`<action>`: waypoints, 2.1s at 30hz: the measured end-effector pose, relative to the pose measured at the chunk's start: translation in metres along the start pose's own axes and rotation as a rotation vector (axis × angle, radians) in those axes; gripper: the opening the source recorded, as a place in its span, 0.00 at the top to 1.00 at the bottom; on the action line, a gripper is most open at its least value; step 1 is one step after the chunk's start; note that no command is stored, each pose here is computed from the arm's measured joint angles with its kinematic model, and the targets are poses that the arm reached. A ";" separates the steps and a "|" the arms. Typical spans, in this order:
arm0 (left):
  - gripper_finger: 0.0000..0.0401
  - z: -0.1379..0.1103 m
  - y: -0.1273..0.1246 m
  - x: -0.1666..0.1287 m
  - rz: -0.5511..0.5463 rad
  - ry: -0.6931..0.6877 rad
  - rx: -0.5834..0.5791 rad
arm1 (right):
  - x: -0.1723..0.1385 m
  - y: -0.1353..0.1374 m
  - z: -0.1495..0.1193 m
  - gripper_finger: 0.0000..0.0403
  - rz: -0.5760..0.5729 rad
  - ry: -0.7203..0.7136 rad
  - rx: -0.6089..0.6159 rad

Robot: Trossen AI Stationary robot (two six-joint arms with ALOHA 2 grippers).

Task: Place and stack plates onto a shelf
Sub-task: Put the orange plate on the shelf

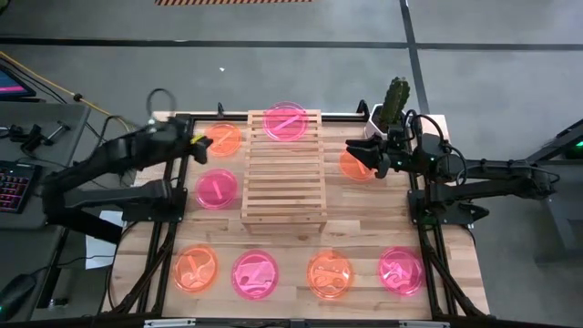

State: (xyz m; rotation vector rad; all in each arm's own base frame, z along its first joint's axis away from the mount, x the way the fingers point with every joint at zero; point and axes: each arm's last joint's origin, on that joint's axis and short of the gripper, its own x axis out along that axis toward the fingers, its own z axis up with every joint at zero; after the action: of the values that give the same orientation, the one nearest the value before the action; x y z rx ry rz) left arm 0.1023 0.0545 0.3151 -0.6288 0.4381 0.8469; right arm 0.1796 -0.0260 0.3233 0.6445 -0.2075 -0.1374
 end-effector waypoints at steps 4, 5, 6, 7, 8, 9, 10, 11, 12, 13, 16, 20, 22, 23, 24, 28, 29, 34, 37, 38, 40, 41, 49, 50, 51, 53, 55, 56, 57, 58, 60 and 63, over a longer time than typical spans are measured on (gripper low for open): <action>0.65 0.004 0.015 0.045 0.117 0.281 0.045 | 0.000 0.000 0.000 0.52 0.007 0.006 -0.005; 0.65 0.005 0.021 0.056 0.136 0.346 0.056 | 0.000 0.000 0.000 0.52 0.009 0.007 -0.007; 0.65 0.007 0.027 0.067 0.146 0.404 0.070 | 0.000 0.000 0.000 0.52 0.009 0.007 -0.007; 0.65 0.009 0.033 0.078 0.147 0.454 0.088 | 0.000 0.000 0.000 0.52 0.009 0.008 -0.007; 0.65 0.010 0.040 0.088 0.146 0.500 0.110 | 0.000 0.000 0.000 0.52 0.010 0.008 -0.007; 0.65 0.011 0.046 0.098 0.144 0.543 0.132 | 0.000 0.000 0.000 0.52 0.010 0.008 -0.007; 0.65 0.011 0.051 0.107 0.137 0.581 0.156 | 0.000 0.000 0.000 0.52 0.011 0.009 -0.007; 0.65 0.011 0.055 0.115 0.122 0.611 0.186 | 0.000 0.000 0.000 0.52 0.012 0.009 -0.007; 0.65 0.010 0.058 0.122 0.108 0.637 0.220 | 0.000 0.000 0.000 0.52 0.012 0.009 -0.007; 0.65 0.009 0.061 0.128 0.096 0.664 0.254 | 0.000 0.000 0.000 0.52 0.011 0.009 -0.007; 0.65 0.008 0.067 0.143 0.071 0.700 0.332 | 0.000 0.000 0.000 0.52 0.011 0.010 -0.007; 0.65 0.008 0.068 0.157 0.051 0.690 0.400 | 0.000 0.000 0.000 0.52 0.011 0.010 -0.007; 0.65 0.007 0.068 0.163 0.075 0.693 0.447 | 0.000 0.000 0.000 0.52 0.011 0.010 -0.007; 0.65 0.006 0.068 0.166 0.092 0.693 0.474 | 0.000 0.000 0.000 0.52 0.011 0.010 -0.007; 0.65 0.006 0.068 0.169 0.108 0.690 0.496 | 0.000 0.000 0.000 0.52 0.011 0.010 -0.007; 0.65 -0.003 0.072 0.179 0.108 0.712 0.550 | 0.000 0.000 0.000 0.52 0.004 0.005 -0.007; 0.65 -0.006 0.073 0.182 0.104 0.725 0.565 | 0.000 0.000 0.000 0.52 0.003 0.004 -0.007; 0.65 -0.024 0.075 0.192 0.074 0.766 0.633 | 0.000 -0.001 -0.001 0.52 -0.005 0.007 -0.008; 0.65 -0.032 0.075 0.197 0.069 0.758 0.662 | 0.000 -0.001 0.000 0.52 -0.018 -0.002 -0.008; 0.65 -0.034 0.075 0.198 0.070 0.754 0.671 | 0.000 -0.001 0.000 0.52 -0.020 -0.003 -0.008; 0.65 -0.036 0.075 0.200 0.085 0.738 0.688 | 0.000 -0.001 0.000 0.52 -0.020 -0.003 -0.008; 0.65 -0.036 0.075 0.201 0.099 0.720 0.698 | 0.000 -0.001 0.000 0.52 -0.020 -0.004 -0.008; 0.65 -0.040 0.078 0.203 0.140 0.708 0.797 | 0.000 -0.001 -0.001 0.52 -0.021 -0.002 -0.008; 0.65 -0.040 0.078 0.203 0.141 0.706 0.800 | 0.000 -0.001 -0.001 0.52 -0.021 -0.002 -0.008; 0.65 -0.040 0.078 0.203 0.142 0.701 0.800 | 0.000 -0.001 -0.001 0.52 -0.021 -0.002 -0.008; 0.66 -0.038 0.077 0.204 0.146 0.684 0.793 | 0.000 -0.001 -0.001 0.52 -0.021 -0.002 -0.008; 0.66 -0.038 0.077 0.205 0.153 0.669 0.774 | 0.000 -0.001 -0.001 0.52 -0.021 -0.002 -0.008; 0.67 -0.037 0.077 0.205 0.158 0.664 0.760 | 0.000 -0.001 -0.001 0.52 -0.021 -0.002 -0.007; 0.67 -0.037 0.077 0.206 0.163 0.661 0.746 | 0.000 -0.001 -0.001 0.52 -0.021 -0.002 -0.006; 0.67 -0.038 0.078 0.207 0.167 0.664 0.733 | 0.000 -0.001 -0.001 0.52 -0.021 -0.002 -0.006; 0.68 -0.042 0.079 0.210 0.174 0.691 0.721 | 0.000 -0.001 -0.001 0.52 -0.021 -0.002 -0.007; 0.68 -0.046 0.081 0.215 0.190 0.732 0.726 | 0.000 -0.001 -0.001 0.52 -0.021 -0.002 -0.007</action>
State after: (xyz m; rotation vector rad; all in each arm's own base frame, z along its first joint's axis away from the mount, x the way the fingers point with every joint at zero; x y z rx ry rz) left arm 0.1601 0.1828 0.1277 -0.1933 1.4122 0.5466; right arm 0.1800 -0.0267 0.3221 0.6393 -0.2025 -0.1589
